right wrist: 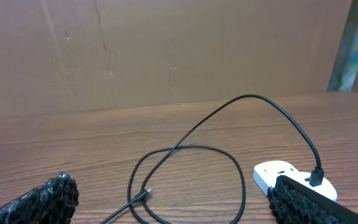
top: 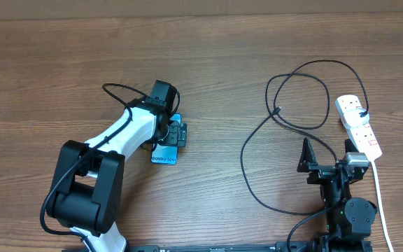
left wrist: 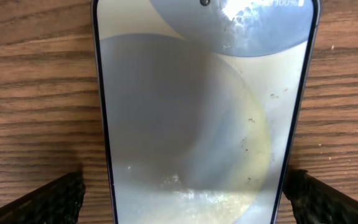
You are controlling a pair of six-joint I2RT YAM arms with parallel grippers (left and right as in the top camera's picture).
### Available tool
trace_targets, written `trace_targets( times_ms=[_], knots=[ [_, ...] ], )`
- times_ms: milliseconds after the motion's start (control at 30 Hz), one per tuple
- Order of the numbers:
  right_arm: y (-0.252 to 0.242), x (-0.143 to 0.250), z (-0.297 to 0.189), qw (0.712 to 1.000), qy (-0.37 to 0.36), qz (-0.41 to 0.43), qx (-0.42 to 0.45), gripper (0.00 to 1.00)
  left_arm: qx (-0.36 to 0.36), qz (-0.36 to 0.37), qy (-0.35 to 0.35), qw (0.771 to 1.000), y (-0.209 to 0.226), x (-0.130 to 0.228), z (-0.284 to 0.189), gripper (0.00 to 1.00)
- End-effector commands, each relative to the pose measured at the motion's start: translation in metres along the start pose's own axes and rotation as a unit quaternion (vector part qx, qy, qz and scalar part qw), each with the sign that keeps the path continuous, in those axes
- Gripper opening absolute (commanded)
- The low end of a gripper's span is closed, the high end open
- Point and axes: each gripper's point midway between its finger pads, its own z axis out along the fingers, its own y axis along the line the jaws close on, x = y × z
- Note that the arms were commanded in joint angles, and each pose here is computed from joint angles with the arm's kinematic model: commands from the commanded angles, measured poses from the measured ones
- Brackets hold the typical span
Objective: Plug charger to phone and switch on socket
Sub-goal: 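Lower the left gripper onto the phone and close on its sides, then lift the phone with the left gripper and tilt it upright toward the right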
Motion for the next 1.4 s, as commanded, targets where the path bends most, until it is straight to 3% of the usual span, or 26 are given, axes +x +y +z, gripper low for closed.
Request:
trace_targets(
  times_ms=[0,567,833,1367],
  knots=[
    [-0.001,0.001,0.000,1.000,-0.002,-0.001,0.004,1.00,-0.041,0.000,0.085,0.996,0.017,0.046,0.041,1.00],
    [-0.001,0.001,0.000,1.000,-0.002,-0.001,0.004,1.00,-0.036,0.000,0.096,0.995,0.015,0.052,0.040,0.82],
    [-0.001,0.001,0.000,1.000,-0.002,-0.001,0.004,1.00,-0.035,0.000,0.099,0.994,0.015,0.053,0.040,0.68],
    [-0.001,0.001,0.000,1.000,-0.002,-0.001,0.004,1.00,0.007,-0.005,0.084,0.996,-0.003,0.030,0.028,0.63]
  ],
)
